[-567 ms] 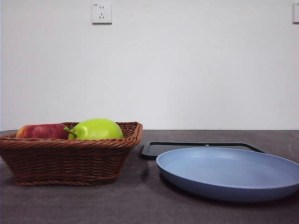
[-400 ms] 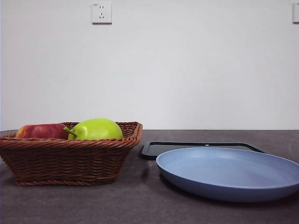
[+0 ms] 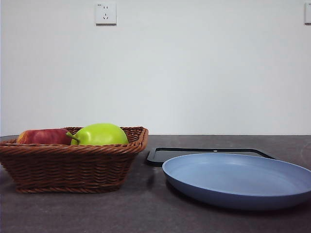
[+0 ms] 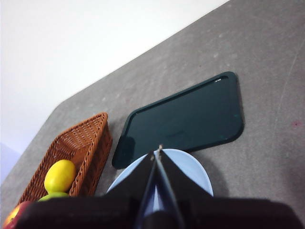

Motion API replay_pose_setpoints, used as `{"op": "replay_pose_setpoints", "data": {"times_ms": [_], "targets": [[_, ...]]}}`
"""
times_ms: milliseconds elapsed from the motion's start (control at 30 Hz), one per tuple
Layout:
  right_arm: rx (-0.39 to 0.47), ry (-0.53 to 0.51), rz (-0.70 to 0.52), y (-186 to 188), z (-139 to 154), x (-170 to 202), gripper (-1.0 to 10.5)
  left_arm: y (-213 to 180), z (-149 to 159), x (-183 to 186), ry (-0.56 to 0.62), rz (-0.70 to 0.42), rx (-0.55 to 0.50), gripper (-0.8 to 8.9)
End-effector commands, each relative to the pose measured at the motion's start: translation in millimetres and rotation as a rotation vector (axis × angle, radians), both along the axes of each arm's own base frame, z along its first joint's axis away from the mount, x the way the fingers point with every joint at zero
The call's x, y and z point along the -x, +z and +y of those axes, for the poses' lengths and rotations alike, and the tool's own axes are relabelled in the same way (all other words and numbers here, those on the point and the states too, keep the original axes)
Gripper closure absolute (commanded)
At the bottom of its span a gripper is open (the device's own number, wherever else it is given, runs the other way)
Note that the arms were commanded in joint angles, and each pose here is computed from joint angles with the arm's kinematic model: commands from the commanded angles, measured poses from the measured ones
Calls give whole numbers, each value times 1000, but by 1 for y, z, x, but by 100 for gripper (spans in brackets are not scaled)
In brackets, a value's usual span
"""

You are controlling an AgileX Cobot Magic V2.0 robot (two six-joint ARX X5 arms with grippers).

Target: Take the lemon from the basket,put the lemon in the plate,hand out the plate

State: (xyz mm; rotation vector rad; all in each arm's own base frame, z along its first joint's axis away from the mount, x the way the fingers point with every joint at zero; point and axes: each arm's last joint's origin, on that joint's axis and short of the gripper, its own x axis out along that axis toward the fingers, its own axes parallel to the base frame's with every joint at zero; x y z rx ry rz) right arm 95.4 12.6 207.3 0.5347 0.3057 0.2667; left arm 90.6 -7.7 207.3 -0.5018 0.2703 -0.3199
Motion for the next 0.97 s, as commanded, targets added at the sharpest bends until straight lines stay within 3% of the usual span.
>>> {"op": "replay_pose_setpoints", "data": {"times_ms": [33,200,467,633,833,867,967], "targets": [[46,11,12,17,0,-4,942,15,0,-5,-27,-2,-27,807],[128,41,83,41,1,-16,942,40,0,-20,-65,35,-34,807],[283,123,285,58,2,-43,942,62,-7,-57,-252,142,-65,807],[353,194,451,50,3,-62,942,65,-17,-78,-344,260,-123,807],[378,275,647,21,9,-86,909,65,-38,-94,-463,328,-152,801],[378,287,679,15,11,-90,865,65,-41,-94,-476,330,-156,764],[380,320,758,-1,16,-102,705,66,-45,-94,-492,319,-156,492]]}}
